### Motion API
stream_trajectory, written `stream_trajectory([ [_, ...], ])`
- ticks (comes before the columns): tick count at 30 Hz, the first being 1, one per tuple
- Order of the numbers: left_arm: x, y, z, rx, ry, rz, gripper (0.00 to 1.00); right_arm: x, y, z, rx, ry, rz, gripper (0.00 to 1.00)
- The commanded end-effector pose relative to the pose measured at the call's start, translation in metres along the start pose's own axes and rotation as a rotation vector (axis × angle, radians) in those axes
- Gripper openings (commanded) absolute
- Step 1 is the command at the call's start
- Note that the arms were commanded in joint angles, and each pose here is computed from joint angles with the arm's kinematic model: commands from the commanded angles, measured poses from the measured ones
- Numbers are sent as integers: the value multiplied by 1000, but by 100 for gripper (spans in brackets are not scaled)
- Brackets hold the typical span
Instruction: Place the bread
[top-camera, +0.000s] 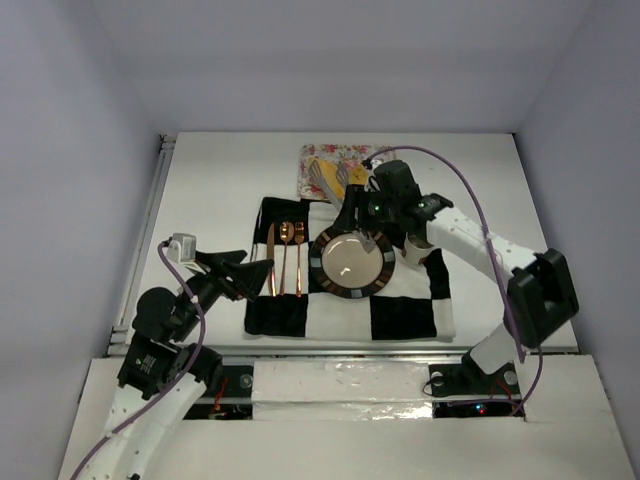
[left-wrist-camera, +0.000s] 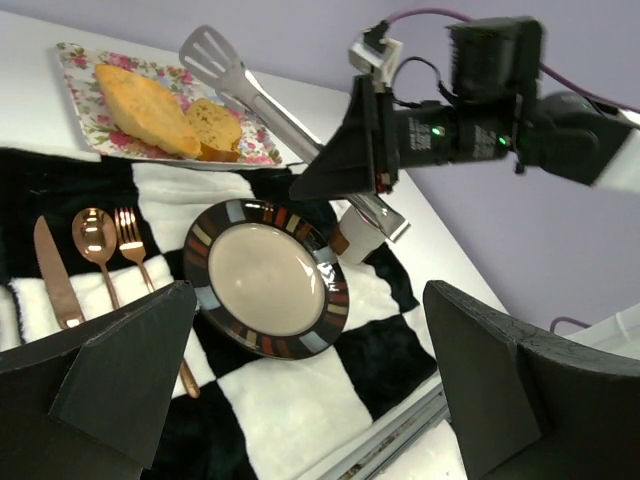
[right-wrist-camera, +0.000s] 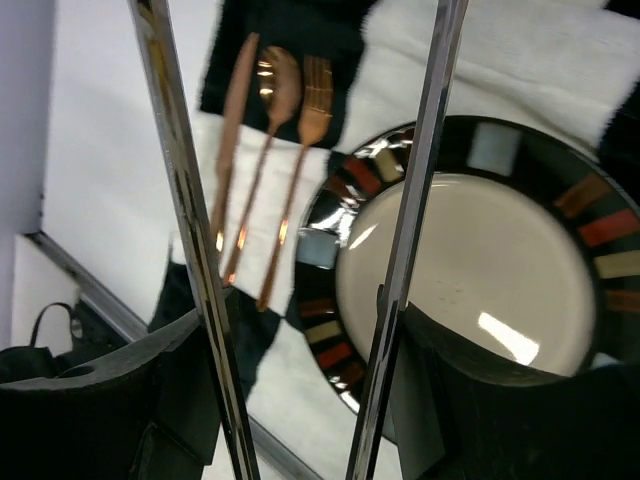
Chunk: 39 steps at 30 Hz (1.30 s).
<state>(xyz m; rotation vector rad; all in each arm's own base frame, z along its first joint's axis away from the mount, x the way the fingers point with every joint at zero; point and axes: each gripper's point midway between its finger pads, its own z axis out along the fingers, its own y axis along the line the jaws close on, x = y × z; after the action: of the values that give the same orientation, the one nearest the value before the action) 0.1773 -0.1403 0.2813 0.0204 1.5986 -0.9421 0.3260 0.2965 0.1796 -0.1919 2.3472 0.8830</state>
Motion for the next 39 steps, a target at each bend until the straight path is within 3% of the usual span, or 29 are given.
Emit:
stream_trajectory([
  [1,-12,-1,-7,0,-71,32,99,-11,-15,-1,9,77,-57,63],
  [9,-14,-6,-9,31,-80,48,99,-50,-47,21,46,110,-31,63],
  [27,-16,-11,-11,56,-92,60,98,-46,-80,80,55,232,-24,62],
  [39,-14,-8,-9,43,-82,54,97,-47,-61,57,-4,154,-15,37],
])
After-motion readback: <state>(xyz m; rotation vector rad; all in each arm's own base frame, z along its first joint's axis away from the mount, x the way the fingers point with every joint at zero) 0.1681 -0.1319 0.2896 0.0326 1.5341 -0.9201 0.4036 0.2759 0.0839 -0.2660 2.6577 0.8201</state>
